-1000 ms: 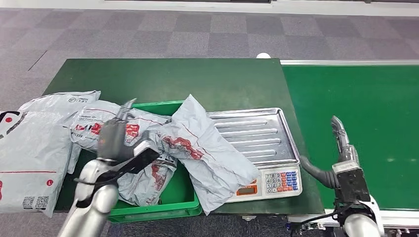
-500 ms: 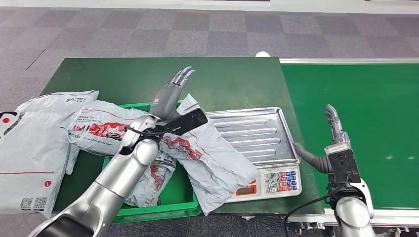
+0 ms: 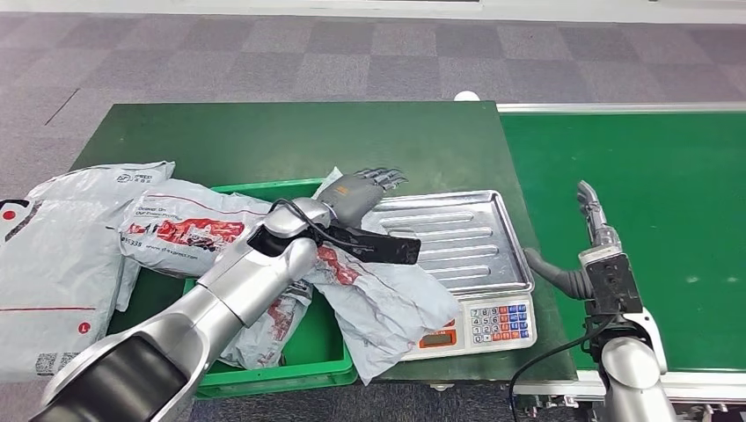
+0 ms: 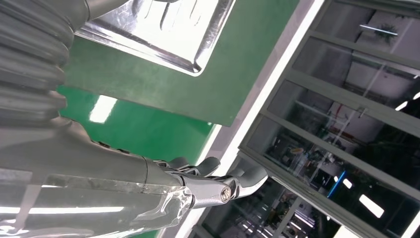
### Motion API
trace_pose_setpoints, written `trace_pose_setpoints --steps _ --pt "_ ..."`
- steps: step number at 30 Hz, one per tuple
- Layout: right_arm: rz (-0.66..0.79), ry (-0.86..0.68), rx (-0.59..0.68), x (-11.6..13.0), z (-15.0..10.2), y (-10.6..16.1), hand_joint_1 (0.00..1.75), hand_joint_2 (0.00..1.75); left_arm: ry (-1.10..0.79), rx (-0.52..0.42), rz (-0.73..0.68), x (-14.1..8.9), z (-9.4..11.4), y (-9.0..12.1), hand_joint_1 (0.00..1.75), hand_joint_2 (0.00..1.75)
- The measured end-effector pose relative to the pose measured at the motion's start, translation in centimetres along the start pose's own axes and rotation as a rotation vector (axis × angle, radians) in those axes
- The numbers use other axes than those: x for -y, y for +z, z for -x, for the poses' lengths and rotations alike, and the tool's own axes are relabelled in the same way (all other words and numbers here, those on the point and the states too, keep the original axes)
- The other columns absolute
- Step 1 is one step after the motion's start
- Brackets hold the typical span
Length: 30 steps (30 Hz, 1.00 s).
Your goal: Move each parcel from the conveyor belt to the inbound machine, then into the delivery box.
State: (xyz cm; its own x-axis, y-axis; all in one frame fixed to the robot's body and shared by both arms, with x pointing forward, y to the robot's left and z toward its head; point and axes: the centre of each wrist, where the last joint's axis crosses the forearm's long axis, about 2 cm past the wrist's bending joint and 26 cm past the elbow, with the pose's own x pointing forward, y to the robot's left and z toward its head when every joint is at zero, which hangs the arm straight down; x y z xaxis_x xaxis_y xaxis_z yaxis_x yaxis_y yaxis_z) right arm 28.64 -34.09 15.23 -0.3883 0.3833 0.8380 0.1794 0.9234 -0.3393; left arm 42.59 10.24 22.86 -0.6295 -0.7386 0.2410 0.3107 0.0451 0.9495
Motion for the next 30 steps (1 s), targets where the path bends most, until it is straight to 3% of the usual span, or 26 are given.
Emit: trace_pose_setpoints --steps 6,14,23,27,30 --pt "-0.021 -0.003 -0.006 0.0 0.2 0.3 0.00 1.75 -0.019 0.057 -0.003 -1.3 1.9 1.1 0.00 1.75" --pt "-0.030 -0.006 0.000 0.3 0.0 -0.3 0.00 1.75 -0.128 0.051 -0.006 -2.0 4.2 3.2 0.00 1.75" --pt "-0.059 0.004 -0.013 2.2 0.7 0.1 0.00 1.75 -0.381 0.171 0.135 -3.5 9.4 9.8 0.00 1.75" --pt "-0.071 0.013 -0.012 2.8 0.9 0.2 0.00 1.75 -0.418 0.228 0.246 -6.1 10.1 12.1 0.00 1.75" --pt "-0.073 0.018 -0.007 3.0 1.0 -0.1 0.00 1.75 -0.418 0.275 0.296 -8.0 9.5 12.9 0.03 1.75"
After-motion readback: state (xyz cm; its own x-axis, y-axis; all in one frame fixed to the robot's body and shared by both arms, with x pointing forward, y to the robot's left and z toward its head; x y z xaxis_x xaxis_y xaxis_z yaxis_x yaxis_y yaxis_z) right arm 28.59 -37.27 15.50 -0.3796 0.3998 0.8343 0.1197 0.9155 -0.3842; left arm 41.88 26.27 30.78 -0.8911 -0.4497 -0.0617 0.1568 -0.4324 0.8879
